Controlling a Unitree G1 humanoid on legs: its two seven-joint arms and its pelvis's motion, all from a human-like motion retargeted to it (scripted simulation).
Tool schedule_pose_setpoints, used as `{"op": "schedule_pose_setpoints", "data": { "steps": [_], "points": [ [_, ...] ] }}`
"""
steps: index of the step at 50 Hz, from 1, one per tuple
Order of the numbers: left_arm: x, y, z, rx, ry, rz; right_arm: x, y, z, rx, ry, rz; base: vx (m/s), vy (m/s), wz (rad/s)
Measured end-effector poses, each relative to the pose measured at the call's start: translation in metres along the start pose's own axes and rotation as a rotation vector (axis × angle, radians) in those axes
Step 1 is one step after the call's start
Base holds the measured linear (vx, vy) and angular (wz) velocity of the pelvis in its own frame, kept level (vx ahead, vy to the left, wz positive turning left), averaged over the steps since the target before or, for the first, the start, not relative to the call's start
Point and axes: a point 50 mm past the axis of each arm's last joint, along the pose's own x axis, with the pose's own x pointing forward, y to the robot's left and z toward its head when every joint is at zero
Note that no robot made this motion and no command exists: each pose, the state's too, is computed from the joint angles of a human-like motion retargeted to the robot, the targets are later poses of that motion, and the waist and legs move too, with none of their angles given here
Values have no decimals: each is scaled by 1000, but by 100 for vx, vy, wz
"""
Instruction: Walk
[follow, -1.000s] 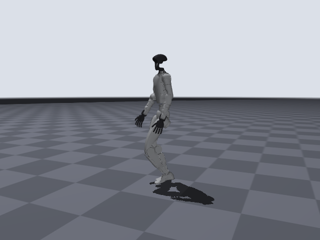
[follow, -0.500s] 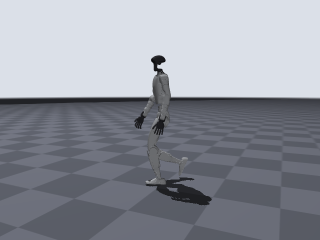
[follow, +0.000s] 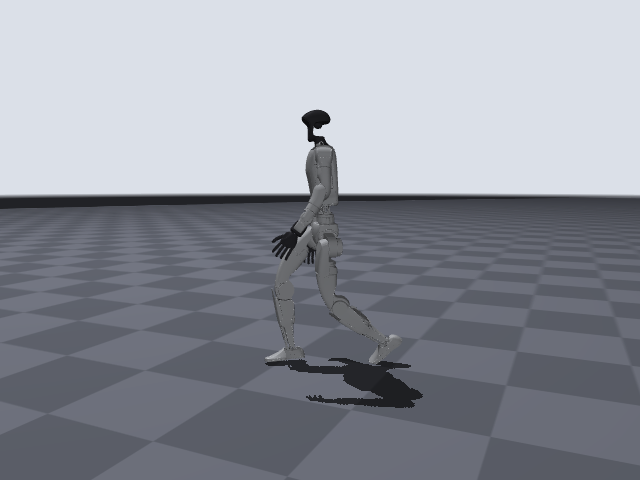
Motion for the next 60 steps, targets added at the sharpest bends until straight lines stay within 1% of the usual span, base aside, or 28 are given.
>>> {"op": "schedule_pose_setpoints", "data": {
  "steps": [3, 8, 19, 23, 25, 32, 37, 42, 48, 55, 57, 60],
  "points": [
    [-4, -15, -19, 27, 72, -58, 0, -3, 7, 17, -19, -10, 76, -4, -22],
    [-12, -31, -44, 100, 170, -128, 1, -2, 38, 8, -119, -22, 72, -2, -22],
    [-32, -32, -90, 94, 323, -137, -27, 8, 162, -85, -569, 16, 70, -1, -45],
    [-38, -33, -101, 102, 362, -138, -40, 11, 192, -129, -684, 25, 70, 1, -11],
    [-43, -34, -108, 105, 386, -141, -44, 14, 197, -148, -711, 33, 73, 3, -14],
    [-54, -34, -127, 87, 473, -140, -32, 30, 169, -193, -618, 98, 79, 6, -19],
    [-43, -19, -114, 71, 450, -94, -19, 40, 135, -230, -470, 167, 78, 7, -3],
    [-23, 0, -78, 62, 336, -6, -11, 40, 106, -239, -365, 169, 71, 7, 2],
    [0, 24, -13, 11, 104, 110, -6, 30, 83, -169, -306, 109, 67, 2, 24],
    [10, 36, 59, -32, -163, 172, -3, 22, 66, -104, -240, 42, 69, -4, 22],
    [11, 33, 68, -44, -200, 169, -2, 21, 61, -90, -221, 27, 71, -7, 13],
    [10, 23, 60, -61, -192, 150, -1, 21, 47, -64, -177, 11, 75, -9, 19]
  ]
}}
